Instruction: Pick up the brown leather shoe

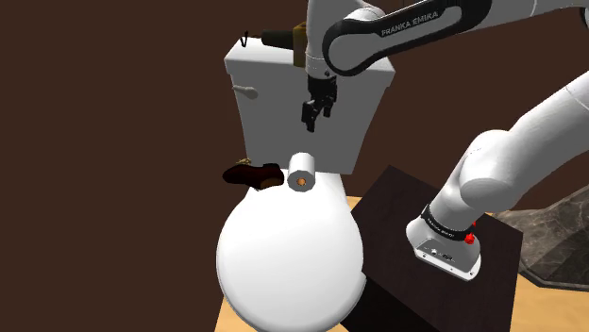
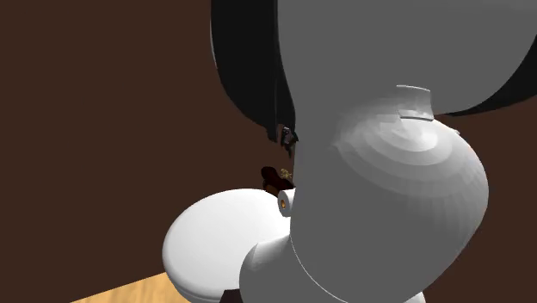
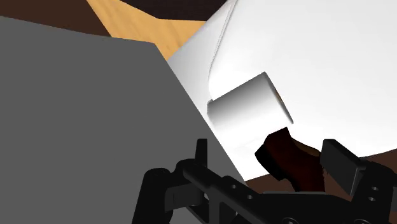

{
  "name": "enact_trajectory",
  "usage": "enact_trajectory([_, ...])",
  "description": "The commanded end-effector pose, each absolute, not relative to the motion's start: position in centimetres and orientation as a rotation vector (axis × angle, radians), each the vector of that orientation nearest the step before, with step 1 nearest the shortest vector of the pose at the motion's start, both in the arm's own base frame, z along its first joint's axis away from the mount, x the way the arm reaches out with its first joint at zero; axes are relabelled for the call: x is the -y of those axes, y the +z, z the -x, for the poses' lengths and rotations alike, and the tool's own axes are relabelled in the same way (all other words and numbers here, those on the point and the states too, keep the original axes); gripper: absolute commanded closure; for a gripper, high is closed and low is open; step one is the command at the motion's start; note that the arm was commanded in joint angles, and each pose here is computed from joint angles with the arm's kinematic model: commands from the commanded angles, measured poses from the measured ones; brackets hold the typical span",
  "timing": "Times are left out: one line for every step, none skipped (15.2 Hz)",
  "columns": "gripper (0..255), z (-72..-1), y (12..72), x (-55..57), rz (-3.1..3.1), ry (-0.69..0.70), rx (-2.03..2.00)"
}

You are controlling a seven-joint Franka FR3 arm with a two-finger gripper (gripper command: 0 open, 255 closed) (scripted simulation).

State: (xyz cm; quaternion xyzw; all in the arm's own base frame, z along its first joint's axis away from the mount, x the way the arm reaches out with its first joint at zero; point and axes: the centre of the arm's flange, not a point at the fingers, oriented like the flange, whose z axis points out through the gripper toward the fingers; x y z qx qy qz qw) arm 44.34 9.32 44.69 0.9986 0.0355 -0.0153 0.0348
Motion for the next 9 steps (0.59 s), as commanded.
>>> enact_trajectory([0, -46.0, 42.8, -10.6, -3.074, -0.038, -0.123])
enact_trajectory([0, -46.7, 42.0, -11.2, -3.075, -0.036, -0.13])
enact_trajectory([0, -47.5, 41.1, -11.7, -3.077, -0.033, -0.136])
enact_trajectory([0, -48.2, 40.2, -12.3, -3.079, -0.03, -0.143])
enact_trajectory([0, -49.0, 39.4, -12.9, -3.08, -0.028, -0.15])
enact_trajectory([0, -49.7, 38.5, -13.5, -3.082, -0.025, -0.157])
enact_trajectory([0, -50.5, 37.6, -14.1, -3.083, -0.022, -0.163])
enact_trajectory([0, -51.2, 36.8, -14.7, -3.085, -0.02, -0.17])
enact_trajectory([0, -52.0, 35.9, -15.3, -3.086, -0.017, -0.177])
